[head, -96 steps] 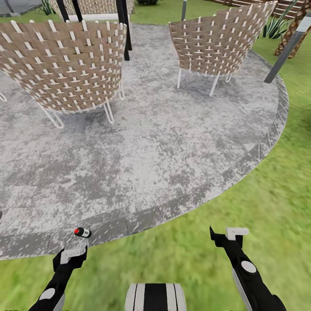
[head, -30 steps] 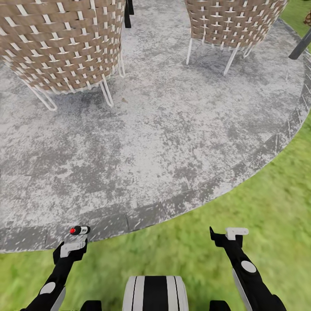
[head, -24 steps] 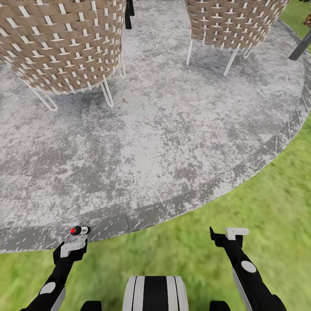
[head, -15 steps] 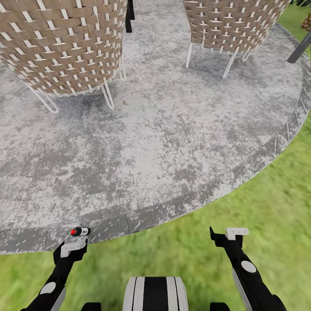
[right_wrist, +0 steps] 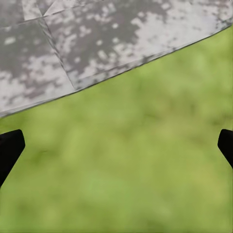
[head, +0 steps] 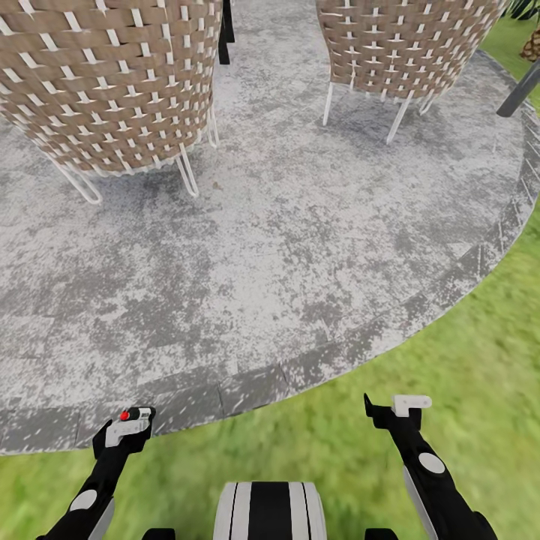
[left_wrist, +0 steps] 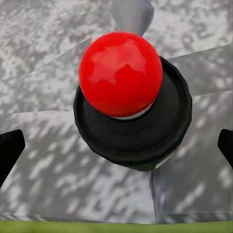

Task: In the garden, pick up the pesticide atomizer on the floor and spray pesticide onto both trees until each tree trunk is fully covered.

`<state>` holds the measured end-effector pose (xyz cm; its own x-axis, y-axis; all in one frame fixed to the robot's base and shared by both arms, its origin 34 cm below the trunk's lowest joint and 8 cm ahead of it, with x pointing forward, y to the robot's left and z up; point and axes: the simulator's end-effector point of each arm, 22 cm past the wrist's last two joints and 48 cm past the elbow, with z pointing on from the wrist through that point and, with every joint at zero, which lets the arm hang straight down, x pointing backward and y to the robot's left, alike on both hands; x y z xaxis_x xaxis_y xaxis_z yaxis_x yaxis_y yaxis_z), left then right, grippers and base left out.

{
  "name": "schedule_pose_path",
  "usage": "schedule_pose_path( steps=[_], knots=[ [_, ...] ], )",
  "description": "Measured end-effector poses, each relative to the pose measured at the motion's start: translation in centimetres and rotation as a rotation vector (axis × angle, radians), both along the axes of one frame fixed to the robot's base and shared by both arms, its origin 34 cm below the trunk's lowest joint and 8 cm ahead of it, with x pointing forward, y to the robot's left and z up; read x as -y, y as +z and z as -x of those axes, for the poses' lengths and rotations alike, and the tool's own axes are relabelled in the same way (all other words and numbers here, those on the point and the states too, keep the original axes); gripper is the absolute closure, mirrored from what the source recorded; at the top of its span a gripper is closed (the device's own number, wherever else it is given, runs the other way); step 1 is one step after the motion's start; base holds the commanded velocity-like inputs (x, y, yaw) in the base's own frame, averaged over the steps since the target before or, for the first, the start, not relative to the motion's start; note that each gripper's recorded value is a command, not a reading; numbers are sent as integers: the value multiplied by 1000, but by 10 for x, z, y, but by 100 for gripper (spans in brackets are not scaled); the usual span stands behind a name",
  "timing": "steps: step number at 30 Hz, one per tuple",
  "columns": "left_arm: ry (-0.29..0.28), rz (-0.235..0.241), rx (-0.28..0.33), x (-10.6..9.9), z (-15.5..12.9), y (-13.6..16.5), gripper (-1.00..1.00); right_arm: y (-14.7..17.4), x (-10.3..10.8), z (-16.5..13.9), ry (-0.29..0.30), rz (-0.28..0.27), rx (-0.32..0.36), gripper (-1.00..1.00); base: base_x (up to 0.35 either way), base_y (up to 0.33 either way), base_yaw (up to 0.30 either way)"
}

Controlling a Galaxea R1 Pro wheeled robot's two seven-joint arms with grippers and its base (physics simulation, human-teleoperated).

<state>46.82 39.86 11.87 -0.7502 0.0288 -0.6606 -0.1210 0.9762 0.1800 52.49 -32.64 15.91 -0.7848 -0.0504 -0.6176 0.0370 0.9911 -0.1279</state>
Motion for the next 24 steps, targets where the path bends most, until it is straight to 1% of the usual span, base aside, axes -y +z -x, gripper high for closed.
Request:
schedule_pose_path(
  steps=[9,18,24],
  knots=[
    [0,3,0,2,0,0,-100,0,0,0,0,0,0,-100,1,0,-1],
    [2,7,11,5,-4,3,-100,4,0,-4,0,0,10,-100,0,0,-54],
    [2,7,14,5,-5,4,-100,6,0,-4,0,0,13,-100,0,0,-12]
  ],
)
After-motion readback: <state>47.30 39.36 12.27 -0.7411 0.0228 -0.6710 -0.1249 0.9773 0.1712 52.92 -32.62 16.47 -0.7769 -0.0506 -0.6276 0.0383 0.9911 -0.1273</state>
